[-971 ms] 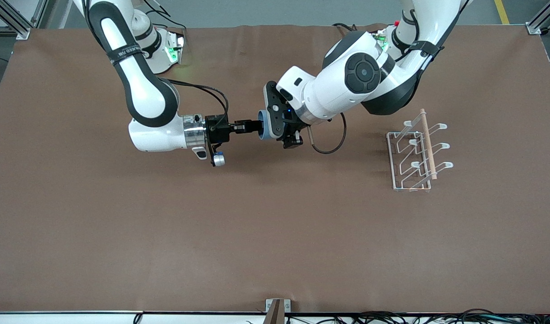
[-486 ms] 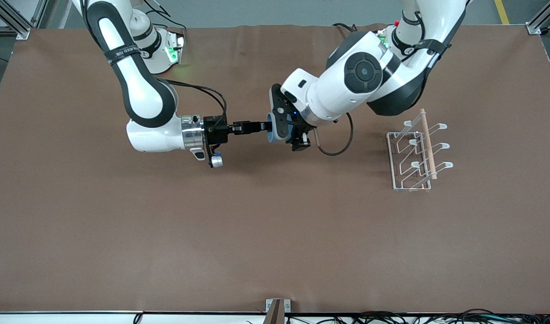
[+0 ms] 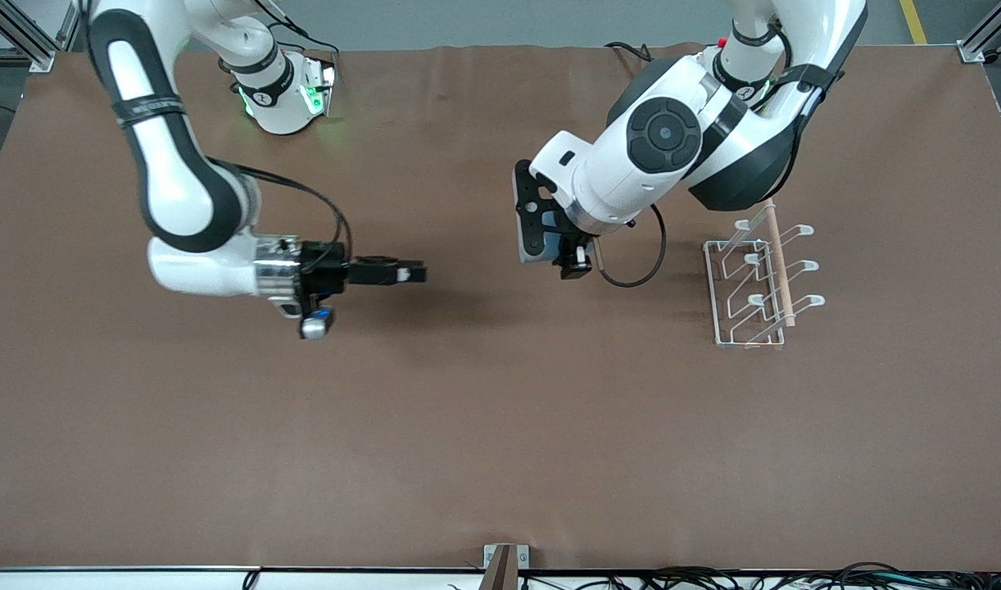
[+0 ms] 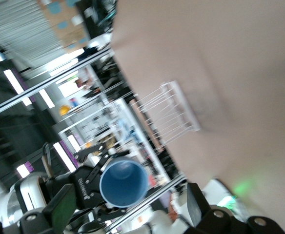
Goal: Hang cup on cup holder
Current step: 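Open the right gripper and withdraw it while the left gripper holds the cup, then carry the cup with the left gripper to the holder's hooks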
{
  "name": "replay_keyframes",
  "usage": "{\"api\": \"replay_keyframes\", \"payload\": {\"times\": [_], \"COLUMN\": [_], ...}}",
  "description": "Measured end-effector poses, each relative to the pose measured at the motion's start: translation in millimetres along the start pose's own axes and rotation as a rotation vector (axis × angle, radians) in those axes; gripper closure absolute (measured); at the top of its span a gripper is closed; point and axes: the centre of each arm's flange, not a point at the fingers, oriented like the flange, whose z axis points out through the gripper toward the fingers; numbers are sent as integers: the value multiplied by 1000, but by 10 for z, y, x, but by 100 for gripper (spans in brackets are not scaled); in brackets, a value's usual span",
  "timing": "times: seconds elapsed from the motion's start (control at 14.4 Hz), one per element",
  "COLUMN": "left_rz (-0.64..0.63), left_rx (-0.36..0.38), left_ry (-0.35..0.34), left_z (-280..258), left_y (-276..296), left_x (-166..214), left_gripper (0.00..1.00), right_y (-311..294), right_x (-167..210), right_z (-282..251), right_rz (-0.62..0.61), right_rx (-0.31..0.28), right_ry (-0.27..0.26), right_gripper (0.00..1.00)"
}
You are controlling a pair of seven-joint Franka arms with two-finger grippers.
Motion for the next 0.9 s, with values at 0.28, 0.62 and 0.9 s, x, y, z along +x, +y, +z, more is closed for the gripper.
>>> {"api": "replay_keyframes", "payload": {"times": [0.28,0.62,0.9], "left_rz": [8,8,34], "left_rx": [70,164,214], "left_ry": [-266,-599,-868], "left_z": [-162,-222,66], "left_y": [36,10,-128], "left_x": [-365,-712,-1007], "left_gripper": [23,23,23], "right_y": [-73,-10,-386], "right_x": [170,150,-131], "right_z": [-1167,-2530,-3035], "right_rz": [-31,-121,-184], "right_rx": [-344,-848,-1102], "right_ry": [169,350,426], "right_gripper": [0,0,0]}}
